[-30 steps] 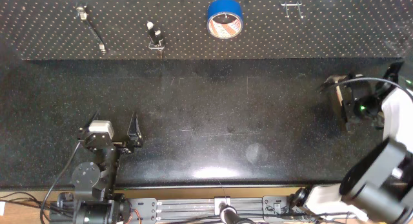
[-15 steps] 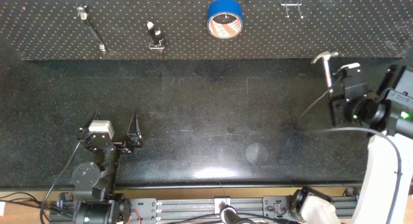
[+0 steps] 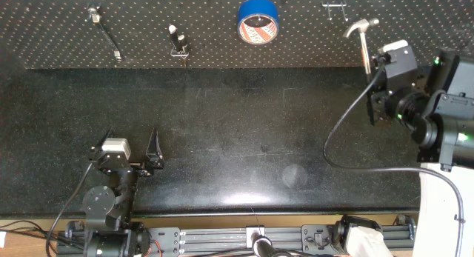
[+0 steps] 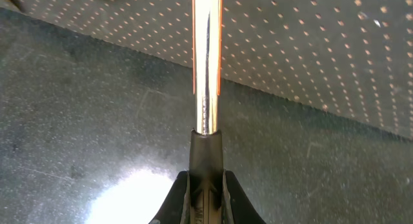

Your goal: Place Tools Onto Pegboard

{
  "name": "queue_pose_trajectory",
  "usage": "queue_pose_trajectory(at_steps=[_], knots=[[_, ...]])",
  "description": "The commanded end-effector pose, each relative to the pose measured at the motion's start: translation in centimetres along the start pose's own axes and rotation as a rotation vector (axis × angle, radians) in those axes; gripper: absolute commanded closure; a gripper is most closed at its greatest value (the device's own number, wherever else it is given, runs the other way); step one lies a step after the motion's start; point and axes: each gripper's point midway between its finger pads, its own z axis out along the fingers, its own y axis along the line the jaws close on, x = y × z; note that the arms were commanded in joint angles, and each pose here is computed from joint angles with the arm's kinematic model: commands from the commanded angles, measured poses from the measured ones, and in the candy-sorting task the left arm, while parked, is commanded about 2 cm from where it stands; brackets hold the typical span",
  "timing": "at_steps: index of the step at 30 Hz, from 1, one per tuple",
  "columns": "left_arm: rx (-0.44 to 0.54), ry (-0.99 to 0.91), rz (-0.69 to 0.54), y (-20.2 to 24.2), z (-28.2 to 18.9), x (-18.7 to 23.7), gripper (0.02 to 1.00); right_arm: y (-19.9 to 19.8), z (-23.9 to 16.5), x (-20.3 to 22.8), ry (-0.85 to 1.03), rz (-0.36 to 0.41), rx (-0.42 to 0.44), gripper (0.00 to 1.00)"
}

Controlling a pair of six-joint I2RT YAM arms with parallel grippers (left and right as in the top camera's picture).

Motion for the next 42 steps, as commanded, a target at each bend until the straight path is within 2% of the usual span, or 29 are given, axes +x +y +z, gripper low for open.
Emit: queue_pose_trajectory(at_steps=[1,11,20,40,42], knots=[[0.000,-0.006,0.008,0.1,0.0,0.0,0.023,1.0,0.4,-1.9,-0.039,-0.024,-0.039,0.925],[0.000,-0.006,0.008,0.1,0.0,0.0,0.023,1.1,4.2,-3.5,-0.029,-0.032,-0.078,0.925],[0.000,-0.006,0.008,0.1,0.0,0.0,0.023,-0.1,6.6,-4.6,-0.045,0.017,-0.072,0.923],[0.000,-0.005,0.008,0.1,0.0,0.0,0.023,0.5,12.7,-3.7,0.049,0.023,-0.134,0.910],[0.000,-0.006,0.008,0.1,0.0,0.0,0.023,0.3,12.9,-3.5,0.062,0.025,-0.123,0.229]])
